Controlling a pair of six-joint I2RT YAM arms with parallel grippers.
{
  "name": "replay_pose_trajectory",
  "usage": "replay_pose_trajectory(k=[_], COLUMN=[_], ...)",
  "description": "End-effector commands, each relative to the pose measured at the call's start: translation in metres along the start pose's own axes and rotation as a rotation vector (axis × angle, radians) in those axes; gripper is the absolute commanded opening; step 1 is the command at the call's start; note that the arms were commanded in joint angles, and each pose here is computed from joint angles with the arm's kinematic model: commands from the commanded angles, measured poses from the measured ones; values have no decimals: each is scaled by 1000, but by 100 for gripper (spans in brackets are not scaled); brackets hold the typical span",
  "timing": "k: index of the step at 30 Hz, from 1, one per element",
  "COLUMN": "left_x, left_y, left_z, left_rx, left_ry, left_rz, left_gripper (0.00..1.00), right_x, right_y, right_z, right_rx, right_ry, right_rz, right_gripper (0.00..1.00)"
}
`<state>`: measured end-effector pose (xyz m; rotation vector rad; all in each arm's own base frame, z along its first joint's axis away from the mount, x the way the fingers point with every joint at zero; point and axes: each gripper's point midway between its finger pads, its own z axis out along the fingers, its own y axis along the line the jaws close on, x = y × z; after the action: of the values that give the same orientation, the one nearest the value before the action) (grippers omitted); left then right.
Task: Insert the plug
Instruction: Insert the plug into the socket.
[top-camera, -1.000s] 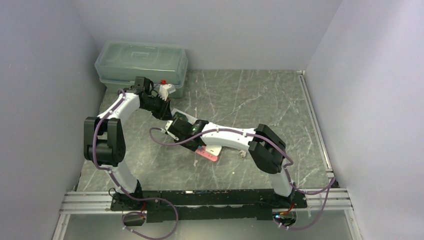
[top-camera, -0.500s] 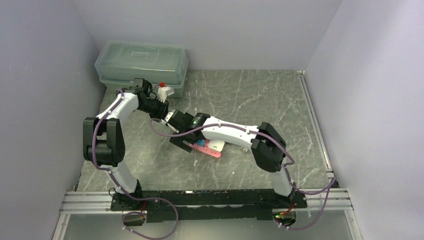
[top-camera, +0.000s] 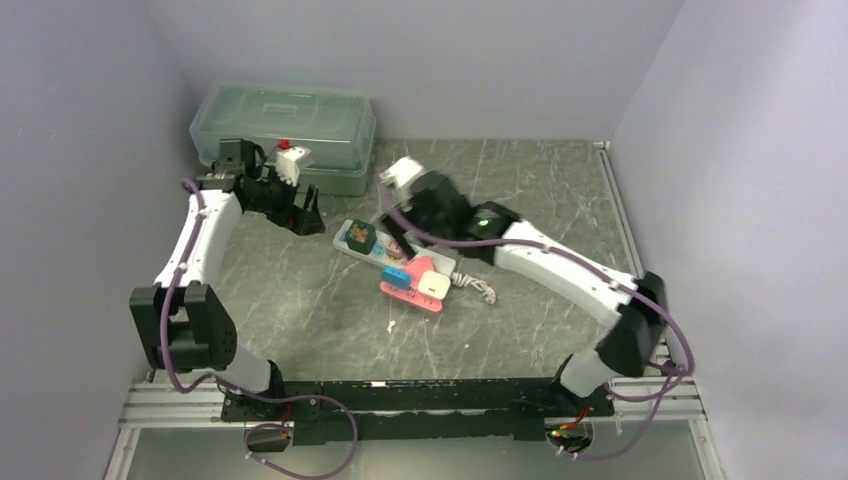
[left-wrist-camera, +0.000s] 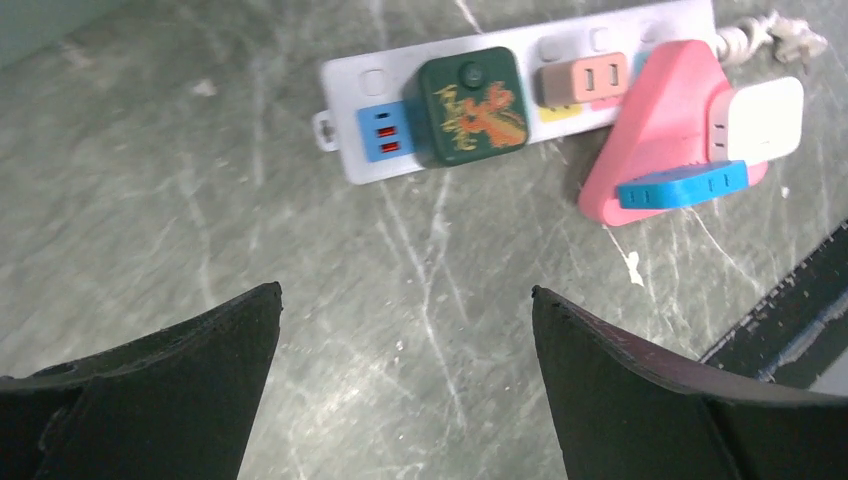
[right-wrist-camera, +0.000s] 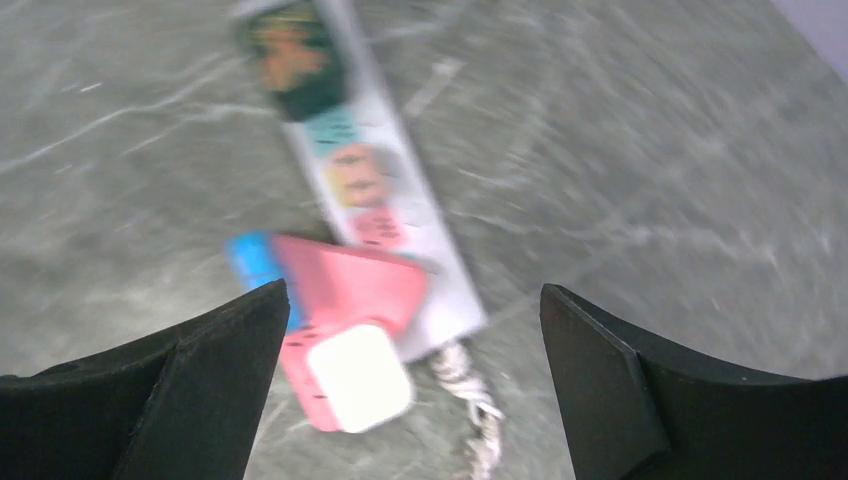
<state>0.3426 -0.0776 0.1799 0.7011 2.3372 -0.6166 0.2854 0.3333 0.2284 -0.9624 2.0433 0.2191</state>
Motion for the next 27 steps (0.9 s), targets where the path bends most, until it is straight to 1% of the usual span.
replay_pose_trajectory(k=[1,5,8,10,13,16,17,18,22,24,25,27], left_x=[-13,-4,9,22,36,44,47,52,46,42,44,51], left_y=[21,58,83,95,103,111,113,114,116,114,113,117], left_z=[-33,-28,-22,-16,-1,14,19,24,30,31,36,43], left_rx=[-138,-301,-402,-431,-421,-418,-421,-422,-431,-427,-412,-412], left_ry=[-106,-205,-273,-307,-328,-365,-378,-393,-522,-586,-588,-571], left_rz=[-32,-66,-83,-115,-137,-145,-147,-147,-100,-79,-63,-82], left_gripper=[100,100,100,100,100,100,100,100,100,100,100,100], right_x=[17,82,133,155,192,227,234,239,253,257,257,256], right_y=[-99,-186,-225,-244,-261,-269,-271,-272,-279,-283,-285,-288], right_z=[-10,-16,-20,-25,-26,-15,-13,-12,-11,-18,-22,-26], right_rx=[184,394,516,586,668,699,708,717,756,784,796,815], right_ry=[-139,-180,-195,-261,-303,-224,-222,-230,-277,-326,-346,-392], right_rz=[309,447,519,549,582,613,618,621,628,629,629,625], right_gripper=[100,100,100,100,100,100,100,100,100,100,100,100])
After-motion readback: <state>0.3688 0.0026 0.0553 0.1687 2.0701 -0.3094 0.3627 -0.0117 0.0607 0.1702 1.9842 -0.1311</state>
